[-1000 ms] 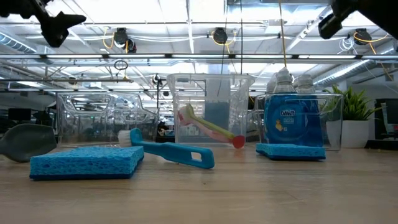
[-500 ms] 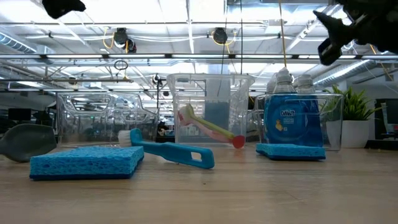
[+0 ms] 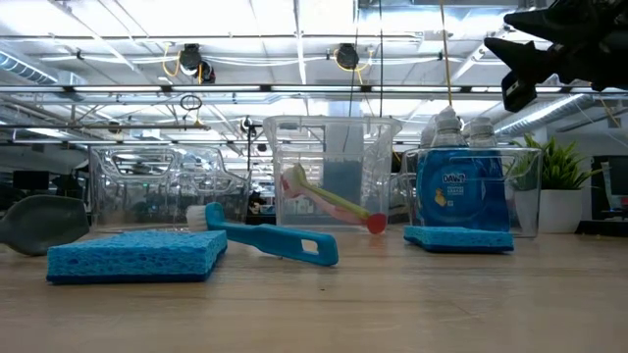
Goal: Pick & Place Kitchen Sink Supplies
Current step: Put the black dishwashing brush into the middle transparent bin
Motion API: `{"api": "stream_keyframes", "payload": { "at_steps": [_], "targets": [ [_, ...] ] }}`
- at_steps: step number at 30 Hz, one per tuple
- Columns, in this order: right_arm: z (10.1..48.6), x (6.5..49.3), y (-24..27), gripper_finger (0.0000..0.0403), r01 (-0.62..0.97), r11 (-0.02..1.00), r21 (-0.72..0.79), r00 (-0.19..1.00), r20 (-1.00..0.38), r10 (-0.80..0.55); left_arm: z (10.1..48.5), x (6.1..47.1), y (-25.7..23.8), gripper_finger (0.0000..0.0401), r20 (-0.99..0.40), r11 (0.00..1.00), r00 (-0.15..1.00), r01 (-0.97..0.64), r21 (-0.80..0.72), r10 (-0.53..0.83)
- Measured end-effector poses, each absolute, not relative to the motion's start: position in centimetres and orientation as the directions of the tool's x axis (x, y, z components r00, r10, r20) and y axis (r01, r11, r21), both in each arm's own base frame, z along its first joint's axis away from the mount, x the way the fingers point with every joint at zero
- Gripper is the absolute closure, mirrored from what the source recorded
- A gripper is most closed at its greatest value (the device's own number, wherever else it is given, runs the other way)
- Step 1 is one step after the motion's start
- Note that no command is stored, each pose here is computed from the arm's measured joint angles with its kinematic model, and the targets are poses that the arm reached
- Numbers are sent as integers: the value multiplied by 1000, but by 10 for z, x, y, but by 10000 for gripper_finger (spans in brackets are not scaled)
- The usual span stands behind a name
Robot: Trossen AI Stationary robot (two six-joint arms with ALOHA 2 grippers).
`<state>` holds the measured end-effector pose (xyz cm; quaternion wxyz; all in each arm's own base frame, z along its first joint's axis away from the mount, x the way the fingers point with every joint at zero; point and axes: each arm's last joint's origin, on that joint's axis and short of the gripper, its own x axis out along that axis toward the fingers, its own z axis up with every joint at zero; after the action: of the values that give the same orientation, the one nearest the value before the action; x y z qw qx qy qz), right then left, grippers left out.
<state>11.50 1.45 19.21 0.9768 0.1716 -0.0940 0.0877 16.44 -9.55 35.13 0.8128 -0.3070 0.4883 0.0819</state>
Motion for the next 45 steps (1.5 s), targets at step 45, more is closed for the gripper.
{"api": "stream_keyframes", "payload": {
  "at_steps": [45],
  "targets": [
    [190,115,15,273,-198,931,308,971,192,143,254,227,-175,80,-983,349,181,-920,-180,-31]
  ]
}}
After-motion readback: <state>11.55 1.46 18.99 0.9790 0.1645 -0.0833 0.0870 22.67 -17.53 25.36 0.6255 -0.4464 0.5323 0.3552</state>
